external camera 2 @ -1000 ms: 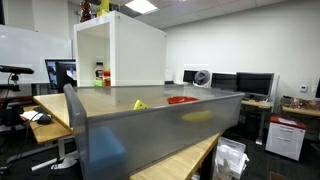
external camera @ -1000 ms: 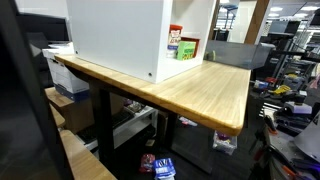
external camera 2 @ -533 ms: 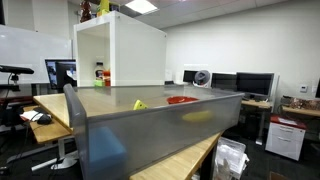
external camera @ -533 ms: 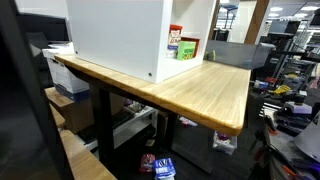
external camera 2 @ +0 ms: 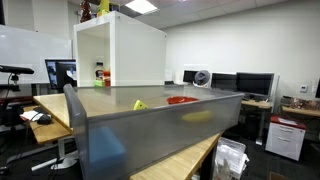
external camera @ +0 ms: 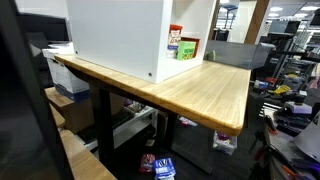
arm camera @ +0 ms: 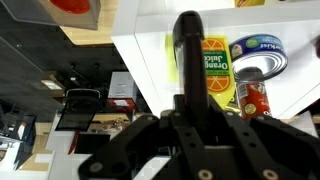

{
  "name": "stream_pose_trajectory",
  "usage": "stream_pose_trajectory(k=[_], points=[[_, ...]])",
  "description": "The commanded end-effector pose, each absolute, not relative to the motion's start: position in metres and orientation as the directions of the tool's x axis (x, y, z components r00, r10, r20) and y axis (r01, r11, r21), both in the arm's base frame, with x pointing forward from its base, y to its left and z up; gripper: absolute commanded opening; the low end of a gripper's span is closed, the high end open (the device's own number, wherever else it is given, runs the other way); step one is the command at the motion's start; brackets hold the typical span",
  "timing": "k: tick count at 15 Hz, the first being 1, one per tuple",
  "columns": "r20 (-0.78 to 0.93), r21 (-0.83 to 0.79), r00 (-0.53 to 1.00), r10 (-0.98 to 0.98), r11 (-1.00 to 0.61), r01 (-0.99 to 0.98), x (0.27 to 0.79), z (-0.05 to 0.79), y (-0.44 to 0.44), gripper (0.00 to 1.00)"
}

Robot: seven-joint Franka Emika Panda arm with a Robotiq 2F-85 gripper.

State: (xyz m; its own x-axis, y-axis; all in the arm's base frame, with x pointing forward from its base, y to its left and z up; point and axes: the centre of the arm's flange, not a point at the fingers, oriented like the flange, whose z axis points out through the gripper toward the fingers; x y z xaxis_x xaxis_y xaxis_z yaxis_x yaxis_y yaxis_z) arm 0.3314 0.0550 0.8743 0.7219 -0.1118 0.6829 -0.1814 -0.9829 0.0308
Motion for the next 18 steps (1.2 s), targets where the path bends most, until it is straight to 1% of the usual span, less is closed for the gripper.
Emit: stream_pose_trajectory(k=[1, 7, 8, 18], points=[[0.669, 0.011, 0.735, -0.111, -0.987, -0.158, 0.3295, 0.8821, 0.0535, 0.06], [0.671, 0.001, 0.735, -0.102, -0.99, -0.139, 0.3262, 0.882, 0.0564, 0.06], [0.675, 0.004, 0.728, -0.121, -0.986, -0.168, 0.3307, 0.8741, 0.0571, 0.25], [0.675, 0.003, 0.728, -0.121, -0.986, -0.166, 0.3302, 0.8746, 0.0575, 0.25]])
